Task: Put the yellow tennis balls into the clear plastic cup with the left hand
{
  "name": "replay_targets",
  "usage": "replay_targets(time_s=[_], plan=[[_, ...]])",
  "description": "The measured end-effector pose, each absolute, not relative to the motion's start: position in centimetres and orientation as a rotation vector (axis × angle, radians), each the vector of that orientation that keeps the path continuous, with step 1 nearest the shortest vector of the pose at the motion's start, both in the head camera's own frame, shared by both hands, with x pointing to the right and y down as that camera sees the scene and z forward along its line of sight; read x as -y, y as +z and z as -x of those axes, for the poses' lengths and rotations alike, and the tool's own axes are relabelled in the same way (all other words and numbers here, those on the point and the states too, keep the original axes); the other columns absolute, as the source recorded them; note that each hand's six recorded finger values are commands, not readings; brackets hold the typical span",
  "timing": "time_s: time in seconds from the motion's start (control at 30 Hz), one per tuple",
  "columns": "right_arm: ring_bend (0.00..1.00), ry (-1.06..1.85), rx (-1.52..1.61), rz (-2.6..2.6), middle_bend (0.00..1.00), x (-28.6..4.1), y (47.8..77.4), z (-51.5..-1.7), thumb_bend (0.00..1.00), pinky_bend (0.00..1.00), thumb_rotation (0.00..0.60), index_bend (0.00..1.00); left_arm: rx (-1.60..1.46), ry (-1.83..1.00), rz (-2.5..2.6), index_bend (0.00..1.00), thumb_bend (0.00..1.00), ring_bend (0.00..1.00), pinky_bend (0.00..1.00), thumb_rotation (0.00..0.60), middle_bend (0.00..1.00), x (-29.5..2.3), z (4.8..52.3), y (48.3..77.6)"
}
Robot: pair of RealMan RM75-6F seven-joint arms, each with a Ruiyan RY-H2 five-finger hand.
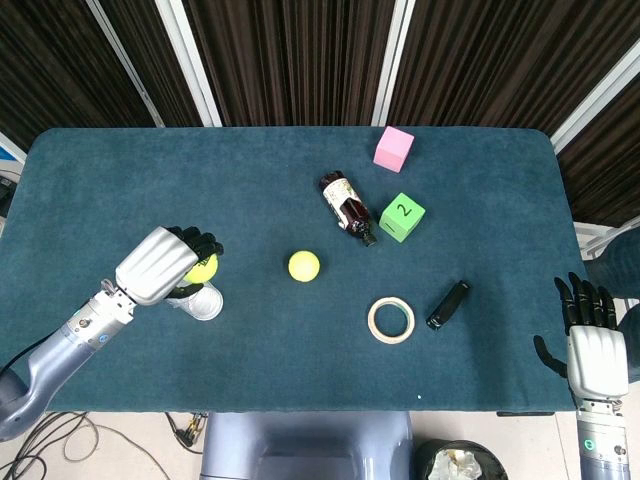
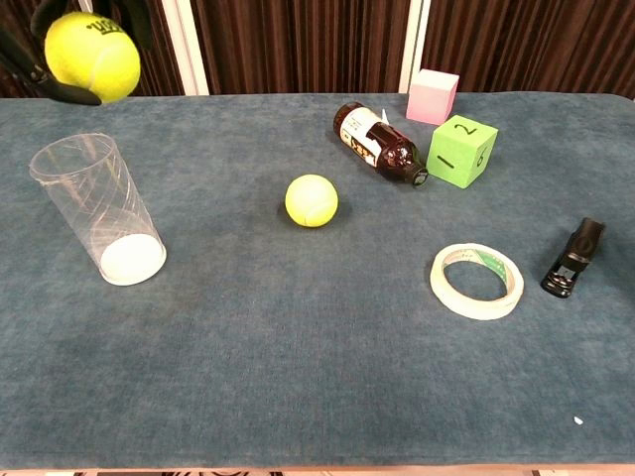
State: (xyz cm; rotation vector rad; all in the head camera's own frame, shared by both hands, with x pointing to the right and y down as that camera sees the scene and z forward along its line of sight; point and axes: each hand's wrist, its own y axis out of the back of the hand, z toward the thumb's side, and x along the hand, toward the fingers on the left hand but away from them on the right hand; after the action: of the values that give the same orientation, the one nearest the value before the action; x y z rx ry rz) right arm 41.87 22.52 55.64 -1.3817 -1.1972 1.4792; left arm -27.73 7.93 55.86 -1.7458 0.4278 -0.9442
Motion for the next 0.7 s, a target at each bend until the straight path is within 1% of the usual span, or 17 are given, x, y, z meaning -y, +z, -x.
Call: replay_targets(time_s=[0.37, 0.5, 0.6, 0.7], plan=[[0.0, 1.478, 1.211, 1.373, 0.0, -22.5, 55.5, -41.9, 0.35, 0.0, 0.6, 0.08, -0.427, -0.991, 1.76, 0.37, 0.21, 0.43, 0.61, 0.6, 0.45, -8.4, 30.1, 57.5], [0.0, 1.48, 1.213, 1.37, 0.0, -22.5, 55.4, -42.0, 0.35, 0.0, 0.6, 0.08, -0.4, -1.008, 1.77, 0.37, 0.21, 0.42, 0.61, 0.6, 0.44, -9.0, 30.9, 58.2], [0.0, 1.482, 1.21, 1.365, 0.0, -22.5, 55.4, -42.0, 0.35, 0.0, 0.6, 0.08, -0.379, -1.015, 1.772, 0.36, 0.19, 0.41, 0.6, 0.6, 0.43, -9.4, 31.3, 58.6], [0.0, 1.484, 1.207, 1.366, 0.0, -22.5, 55.5, -42.0, 0.35, 0.0, 0.6, 0.08, -0.383, -1.016, 1.783, 0.35, 0.14, 0.39, 0.59, 0.6, 0.41, -9.5, 31.5, 58.7]])
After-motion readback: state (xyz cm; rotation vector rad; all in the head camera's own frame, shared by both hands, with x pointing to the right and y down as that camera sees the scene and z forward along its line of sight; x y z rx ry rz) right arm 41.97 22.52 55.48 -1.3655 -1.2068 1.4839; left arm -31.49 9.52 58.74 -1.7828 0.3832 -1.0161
